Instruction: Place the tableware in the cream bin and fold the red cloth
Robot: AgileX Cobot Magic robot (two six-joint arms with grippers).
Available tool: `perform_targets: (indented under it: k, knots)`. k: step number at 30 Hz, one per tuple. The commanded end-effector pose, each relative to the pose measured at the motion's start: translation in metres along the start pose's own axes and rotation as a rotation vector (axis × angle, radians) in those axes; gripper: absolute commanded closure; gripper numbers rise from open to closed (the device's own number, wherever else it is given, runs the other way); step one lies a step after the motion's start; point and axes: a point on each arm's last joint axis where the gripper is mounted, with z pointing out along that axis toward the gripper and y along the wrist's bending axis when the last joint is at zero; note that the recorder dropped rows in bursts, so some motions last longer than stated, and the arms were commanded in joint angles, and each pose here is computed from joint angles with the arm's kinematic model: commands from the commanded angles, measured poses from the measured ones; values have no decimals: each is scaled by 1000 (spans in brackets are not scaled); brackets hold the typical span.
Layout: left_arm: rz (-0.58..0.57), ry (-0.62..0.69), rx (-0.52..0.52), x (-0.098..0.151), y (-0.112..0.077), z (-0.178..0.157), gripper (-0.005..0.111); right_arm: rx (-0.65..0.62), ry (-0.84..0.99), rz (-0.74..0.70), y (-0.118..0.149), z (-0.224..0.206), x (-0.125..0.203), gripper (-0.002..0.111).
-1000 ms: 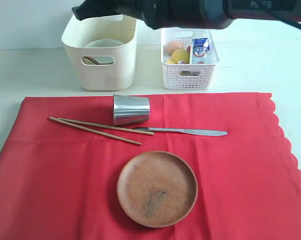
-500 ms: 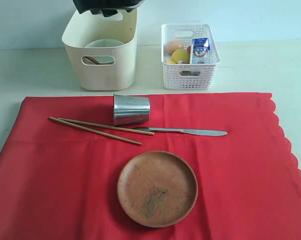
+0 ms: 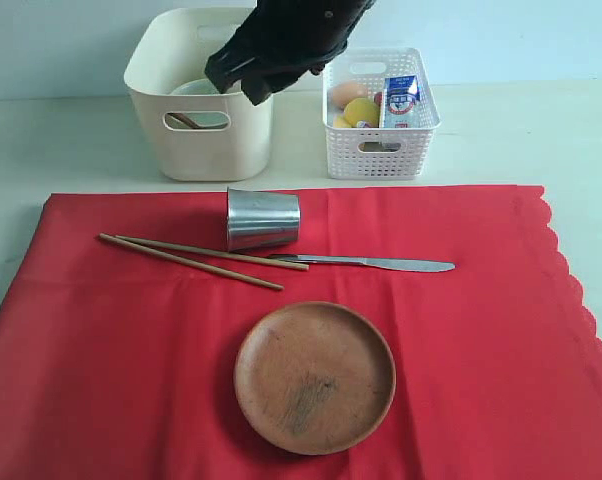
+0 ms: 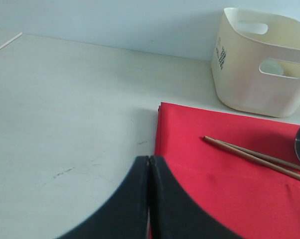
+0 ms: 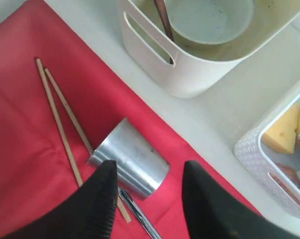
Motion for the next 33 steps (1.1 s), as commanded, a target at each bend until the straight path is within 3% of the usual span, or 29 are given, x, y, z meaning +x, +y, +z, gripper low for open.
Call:
perform_targets:
  k: [1, 8, 17, 23, 33]
  knots:
    - [2, -10, -1, 0, 0, 0, 107, 40, -1, -17, -6, -7, 0, 73]
    - [2, -10, -1, 0, 0, 0, 107, 39, 9, -17, -5, -7, 1, 108]
    - [2, -10, -1, 0, 0, 0, 107, 39, 5, -20, -5, -15, 1, 108]
    - [2, -2, -3, 1, 0, 0, 107, 139, -19, -74, -13, -39, -1, 108]
    - [0, -64, 5, -61, -7, -11, 107, 206, -98, -65, -17, -72, -5, 108]
